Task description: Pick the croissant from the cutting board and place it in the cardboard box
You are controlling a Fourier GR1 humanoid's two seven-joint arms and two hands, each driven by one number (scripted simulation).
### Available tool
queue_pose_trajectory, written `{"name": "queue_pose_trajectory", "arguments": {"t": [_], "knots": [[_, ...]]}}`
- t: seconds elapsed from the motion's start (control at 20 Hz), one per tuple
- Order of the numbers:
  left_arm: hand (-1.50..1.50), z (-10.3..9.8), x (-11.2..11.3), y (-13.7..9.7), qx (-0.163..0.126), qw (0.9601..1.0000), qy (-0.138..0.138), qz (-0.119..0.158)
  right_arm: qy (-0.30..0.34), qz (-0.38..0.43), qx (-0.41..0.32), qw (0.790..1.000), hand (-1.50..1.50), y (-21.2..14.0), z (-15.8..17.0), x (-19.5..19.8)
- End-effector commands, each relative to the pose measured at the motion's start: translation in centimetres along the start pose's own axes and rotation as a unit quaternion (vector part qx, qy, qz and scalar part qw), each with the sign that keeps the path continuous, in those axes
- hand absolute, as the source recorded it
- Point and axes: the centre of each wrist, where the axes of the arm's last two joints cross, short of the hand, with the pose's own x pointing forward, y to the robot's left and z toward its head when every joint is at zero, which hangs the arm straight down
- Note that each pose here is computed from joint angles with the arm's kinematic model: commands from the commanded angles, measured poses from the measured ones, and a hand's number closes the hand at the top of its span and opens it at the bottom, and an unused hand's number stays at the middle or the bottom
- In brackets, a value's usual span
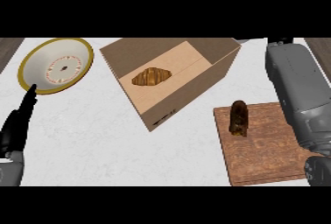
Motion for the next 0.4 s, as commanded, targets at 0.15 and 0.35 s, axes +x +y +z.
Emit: {"name": "queue_pose_trajectory", "arguments": {"t": [0.15, 0.35], "knots": [[0.00, 0.7, -1.1, 1.1, 0.005, 0.9999, 0.016, 0.001, 0.006, 0.019, 0.019, 1.000, -1.50, -9.5, 0.3, -3.3], [0.00, 0.4, -0.3, 1.7, 0.009, 0.9998, 0.017, -0.002, 0.006, 0.043, 0.060, 0.997, -1.50, -12.6, 1.6, -4.4]]}}
